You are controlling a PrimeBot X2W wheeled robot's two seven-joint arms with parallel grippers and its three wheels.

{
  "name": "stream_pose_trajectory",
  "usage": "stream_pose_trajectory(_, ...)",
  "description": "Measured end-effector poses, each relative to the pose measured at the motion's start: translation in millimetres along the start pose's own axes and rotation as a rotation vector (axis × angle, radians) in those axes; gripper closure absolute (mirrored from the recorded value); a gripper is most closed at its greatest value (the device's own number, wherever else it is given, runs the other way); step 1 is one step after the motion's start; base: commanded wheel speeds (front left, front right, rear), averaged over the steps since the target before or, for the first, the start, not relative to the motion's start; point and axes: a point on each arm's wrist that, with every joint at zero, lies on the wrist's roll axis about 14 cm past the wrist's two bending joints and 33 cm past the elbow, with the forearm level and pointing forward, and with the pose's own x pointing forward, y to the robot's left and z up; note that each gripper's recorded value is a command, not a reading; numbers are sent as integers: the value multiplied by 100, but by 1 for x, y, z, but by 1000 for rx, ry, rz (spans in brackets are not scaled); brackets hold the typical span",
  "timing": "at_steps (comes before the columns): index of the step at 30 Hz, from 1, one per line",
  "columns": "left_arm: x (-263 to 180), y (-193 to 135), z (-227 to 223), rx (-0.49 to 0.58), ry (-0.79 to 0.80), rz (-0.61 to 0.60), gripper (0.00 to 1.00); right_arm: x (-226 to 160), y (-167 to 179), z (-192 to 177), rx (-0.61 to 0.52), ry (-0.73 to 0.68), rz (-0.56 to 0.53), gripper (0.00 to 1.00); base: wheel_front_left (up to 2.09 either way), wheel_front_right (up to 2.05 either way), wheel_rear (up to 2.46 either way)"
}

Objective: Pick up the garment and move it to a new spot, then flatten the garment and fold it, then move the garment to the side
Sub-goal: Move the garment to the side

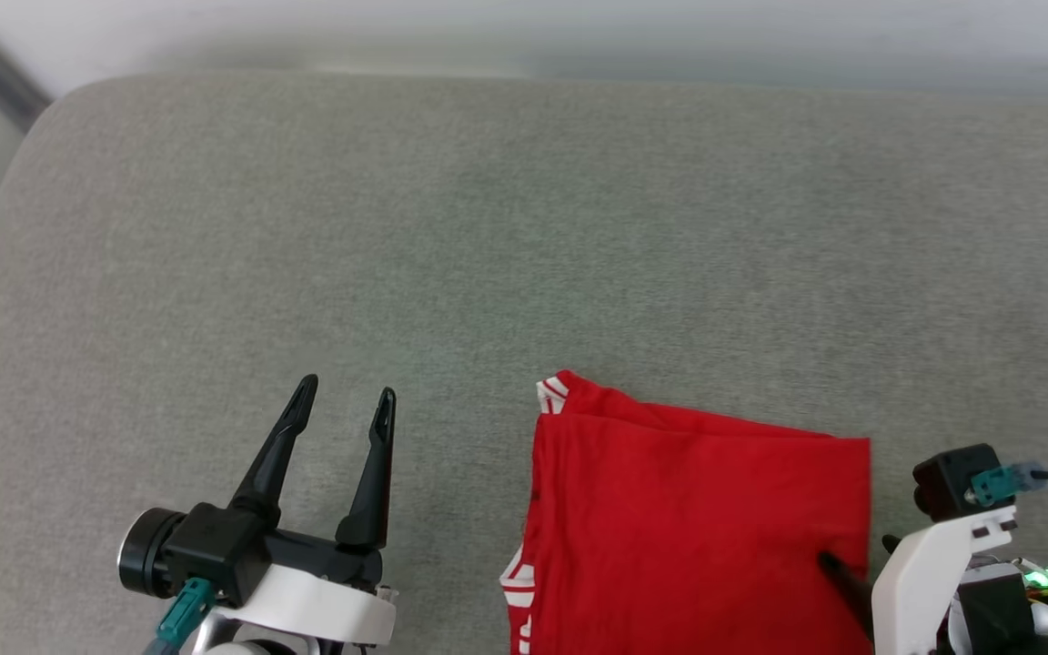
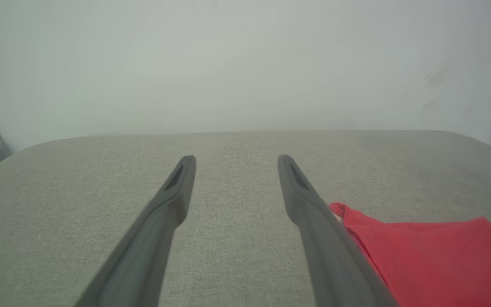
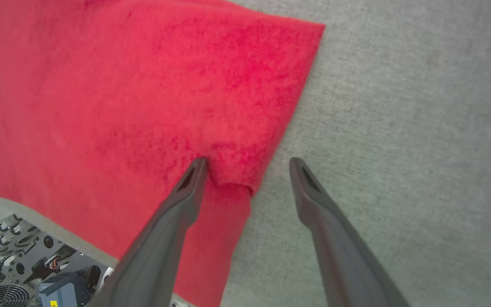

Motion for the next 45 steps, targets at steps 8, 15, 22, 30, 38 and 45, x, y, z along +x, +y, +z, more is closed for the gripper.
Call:
stream_pose_trajectory(8, -3, 13, -10, 13, 35, 45, 0, 35, 18, -11, 8, 98, 69, 0, 0, 0, 0)
stream_pose_trajectory(15, -4, 16, -17, 14, 61, 54, 0, 53, 24, -15, -29, 140, 92, 14, 0, 0, 0)
stream_pose_trajectory(22, 0, 8, -18, 6, 56, 23, 0, 51, 26, -6, -133, 98, 81, 100, 0, 0, 0)
stream_pose_trajectory(30, 19, -34, -28, -32, 64, -119, 0, 17, -32, 23, -382, 19, -110, 100, 0, 0, 0)
stream_pose_trajectory(38, 54, -100, -38, -58, 49, -353, 0, -41, -117, 52, -531, -9, -366, 100, 0, 0, 0)
stream_pose_trajectory(45, 77, -153, -59, -92, 56, -541, 0, -71, -199, 38, -568, 104, -558, 100, 0, 0, 0)
